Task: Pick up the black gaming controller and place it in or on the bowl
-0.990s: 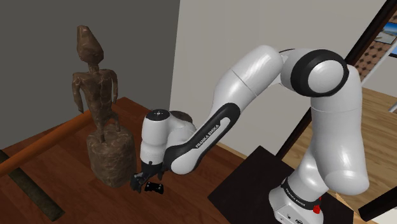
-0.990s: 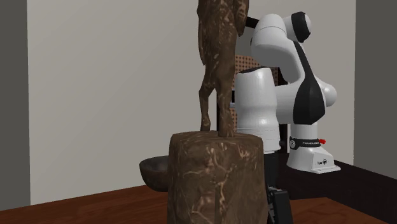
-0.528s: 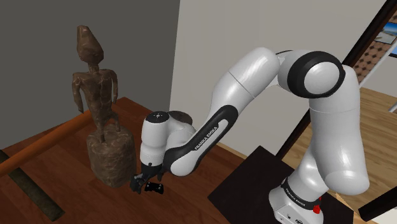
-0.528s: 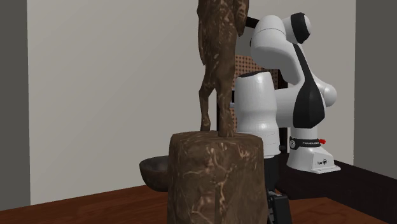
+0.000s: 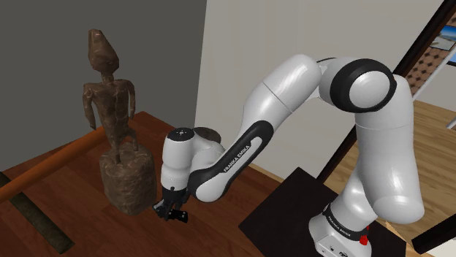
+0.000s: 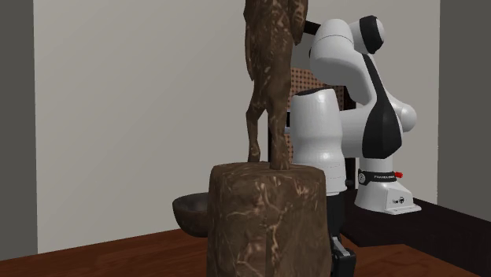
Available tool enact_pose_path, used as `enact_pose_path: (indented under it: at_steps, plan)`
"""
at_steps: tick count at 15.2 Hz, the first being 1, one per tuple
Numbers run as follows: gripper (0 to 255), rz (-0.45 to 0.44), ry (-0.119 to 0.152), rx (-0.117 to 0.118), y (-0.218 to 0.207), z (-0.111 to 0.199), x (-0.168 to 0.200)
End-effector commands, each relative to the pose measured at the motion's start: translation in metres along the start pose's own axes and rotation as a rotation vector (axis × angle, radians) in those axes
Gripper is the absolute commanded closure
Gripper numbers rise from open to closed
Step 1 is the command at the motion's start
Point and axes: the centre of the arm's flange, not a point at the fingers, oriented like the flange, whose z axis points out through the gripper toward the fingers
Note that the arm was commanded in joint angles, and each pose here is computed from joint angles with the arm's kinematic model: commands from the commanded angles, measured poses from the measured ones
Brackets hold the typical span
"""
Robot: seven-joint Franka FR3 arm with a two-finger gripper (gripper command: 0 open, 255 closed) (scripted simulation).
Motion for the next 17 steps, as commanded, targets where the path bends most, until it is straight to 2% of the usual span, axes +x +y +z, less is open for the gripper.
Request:
enact_pose_path:
  at_steps: [1, 3, 17]
  plan:
    - [255, 0.000, 0.000, 0.000, 0.000, 0.000, 0.000]
    - [255, 0.000, 0.000, 0.000, 0.000, 0.000, 0.000]
    - [255, 0.000, 0.000, 0.000, -0.007, -0.073, -0.003]
